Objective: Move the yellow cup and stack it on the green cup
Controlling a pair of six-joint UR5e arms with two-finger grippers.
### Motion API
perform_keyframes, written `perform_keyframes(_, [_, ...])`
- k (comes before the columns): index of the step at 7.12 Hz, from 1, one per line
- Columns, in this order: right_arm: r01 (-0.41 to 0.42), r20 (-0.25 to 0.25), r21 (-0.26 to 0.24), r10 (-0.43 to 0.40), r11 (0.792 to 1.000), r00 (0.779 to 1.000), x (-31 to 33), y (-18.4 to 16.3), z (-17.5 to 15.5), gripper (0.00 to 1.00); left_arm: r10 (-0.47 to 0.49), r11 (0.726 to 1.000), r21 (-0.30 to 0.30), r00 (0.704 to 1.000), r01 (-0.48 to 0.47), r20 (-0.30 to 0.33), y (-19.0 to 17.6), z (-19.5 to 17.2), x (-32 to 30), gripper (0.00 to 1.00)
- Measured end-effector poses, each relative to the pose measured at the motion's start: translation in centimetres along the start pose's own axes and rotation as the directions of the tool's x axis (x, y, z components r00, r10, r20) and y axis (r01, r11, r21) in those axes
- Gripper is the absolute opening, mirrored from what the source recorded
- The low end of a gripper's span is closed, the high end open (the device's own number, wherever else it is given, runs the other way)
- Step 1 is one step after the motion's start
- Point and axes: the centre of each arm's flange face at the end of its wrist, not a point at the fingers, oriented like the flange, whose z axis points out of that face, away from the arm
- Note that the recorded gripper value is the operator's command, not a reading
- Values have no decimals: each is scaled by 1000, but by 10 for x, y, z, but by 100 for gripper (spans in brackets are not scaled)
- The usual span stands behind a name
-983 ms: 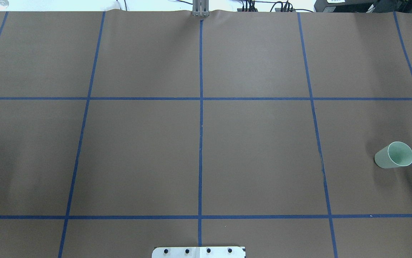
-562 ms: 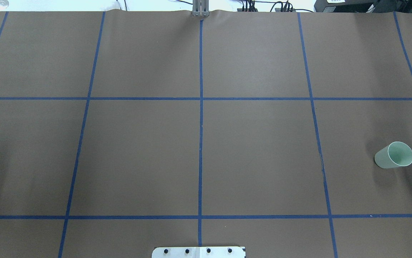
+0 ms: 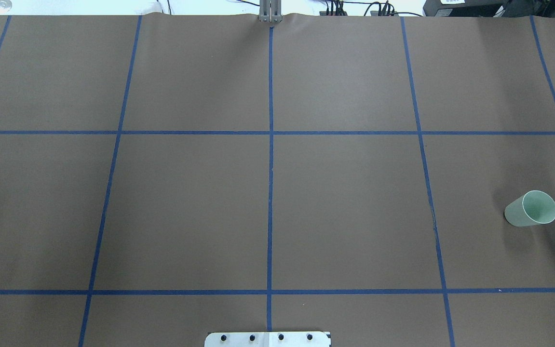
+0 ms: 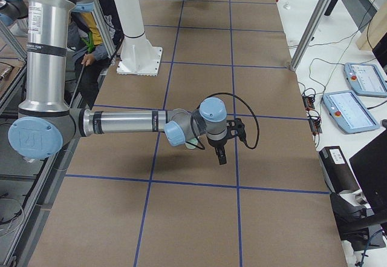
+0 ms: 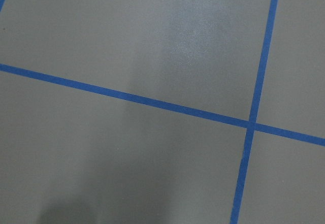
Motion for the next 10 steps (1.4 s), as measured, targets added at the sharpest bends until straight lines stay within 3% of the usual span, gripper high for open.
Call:
perform_keyframes(2, [-2, 1, -2, 2, 1000, 1000, 1, 0, 1, 100, 51, 999, 18, 978, -49, -205, -18, -20, 16, 26])
perform_keyframes(3, [-2, 1, -2, 2, 1000, 1000, 1, 0, 1, 100, 96, 995, 57, 942, -83, -321, -30, -35, 24, 26])
perform_keyframes(5, [-2, 7, -3, 2, 1000, 1000, 0, 1, 0, 100, 199, 977, 174, 832, -125, -517, -57, -70, 46, 28])
perform_keyframes(6, [-1, 16, -4, 1, 1000, 1000, -1, 1, 0, 100, 247, 967, 204, 762, -153, -599, -64, -87, 57, 27])
perform_keyframes(7, [-1, 24, -4, 1, 1000, 1000, -2, 1, -1, 100, 287, 958, 218, 662, -186, -692, -66, -104, 67, 23])
perform_keyframes(8, [-2, 30, -5, 2, 1000, 1000, -3, 1, -1, 100, 303, 952, 225, 552, -206, -777, -65, -120, 76, 5])
perform_keyframes(10, [6, 41, 0, -6, 1000, 999, -6, -3, -3, 100, 272, 957, 221, 332, -186, -903, -68, -153, 108, 5])
